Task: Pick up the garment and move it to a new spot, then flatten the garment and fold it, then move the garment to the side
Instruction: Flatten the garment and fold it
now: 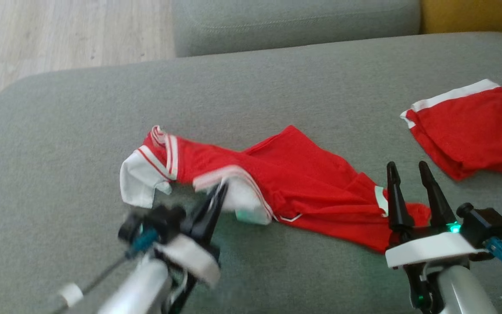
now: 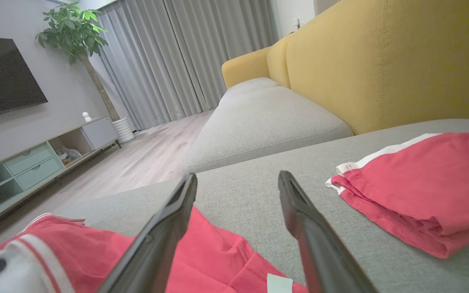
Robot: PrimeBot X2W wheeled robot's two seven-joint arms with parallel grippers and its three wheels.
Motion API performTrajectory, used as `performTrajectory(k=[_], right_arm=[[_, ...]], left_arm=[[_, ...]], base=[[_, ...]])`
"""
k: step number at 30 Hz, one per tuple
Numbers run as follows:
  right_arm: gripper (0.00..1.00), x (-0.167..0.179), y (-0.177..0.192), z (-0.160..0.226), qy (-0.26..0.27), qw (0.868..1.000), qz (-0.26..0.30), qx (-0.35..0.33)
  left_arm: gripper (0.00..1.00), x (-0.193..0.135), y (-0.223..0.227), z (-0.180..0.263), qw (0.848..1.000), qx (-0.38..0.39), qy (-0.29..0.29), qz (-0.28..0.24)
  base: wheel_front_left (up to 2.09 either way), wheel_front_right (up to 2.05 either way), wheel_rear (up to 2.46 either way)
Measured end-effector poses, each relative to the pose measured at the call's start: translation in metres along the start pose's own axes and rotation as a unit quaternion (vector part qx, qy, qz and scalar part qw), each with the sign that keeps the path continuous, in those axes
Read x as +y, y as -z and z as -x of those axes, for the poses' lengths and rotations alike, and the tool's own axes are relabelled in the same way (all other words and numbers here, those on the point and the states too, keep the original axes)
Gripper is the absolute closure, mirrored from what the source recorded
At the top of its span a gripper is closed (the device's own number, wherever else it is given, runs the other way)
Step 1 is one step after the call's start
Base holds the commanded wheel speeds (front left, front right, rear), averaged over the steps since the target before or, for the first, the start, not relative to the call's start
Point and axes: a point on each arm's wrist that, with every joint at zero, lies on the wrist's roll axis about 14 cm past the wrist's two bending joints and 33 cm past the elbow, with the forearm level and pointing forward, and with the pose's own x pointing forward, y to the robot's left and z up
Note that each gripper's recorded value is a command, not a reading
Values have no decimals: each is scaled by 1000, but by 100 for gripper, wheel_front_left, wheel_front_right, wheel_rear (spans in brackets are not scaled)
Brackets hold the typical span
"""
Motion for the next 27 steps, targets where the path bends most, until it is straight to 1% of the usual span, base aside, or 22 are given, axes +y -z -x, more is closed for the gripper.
performTrajectory(k=[2, 4, 8, 12, 15, 18, 21, 24, 27], right_arm=[[0, -2, -3, 2, 4, 1000, -2, -5], [0, -4, -4, 4, 7, 1000, -2, -6], [0, -4, 1, 7, 9, 1000, -8, 1], [0, -7, -2, 1, 13, 1000, -15, -3], [0, -9, -7, -7, 14, 1000, -16, -10], [0, -18, -6, -8, 27, 999, -18, -8], [0, -27, 0, -5, 41, 999, -20, 2], [0, -37, 4, 0, 59, 998, -21, 9], [0, -44, 4, 1, 70, 997, -17, 11]], left_arm=[[100, -6, -36, -9, 999, -44, 20, -13], [100, -5, -68, -20, 997, -67, 32, -35], [100, 4, -121, -47, 994, -83, 41, -61], [100, 29, -162, -80, 993, -82, 25, -76], [100, 49, -180, -106, 995, -73, 8, -62], [100, 73, -184, -129, 996, -56, -15, -61], [100, 100, -187, -150, 996, -50, -51, -60], [100, 129, -198, -164, 992, -71, -92, -55], [100, 153, -213, -174, 985, -107, -132, -40]], base=[[0, 0, 0], [0, 0, 0], [0, 0, 0], [0, 0, 0], [0, 0, 0], [0, 0, 0], [0, 0, 0], [0, 0, 0], [0, 0, 0]])
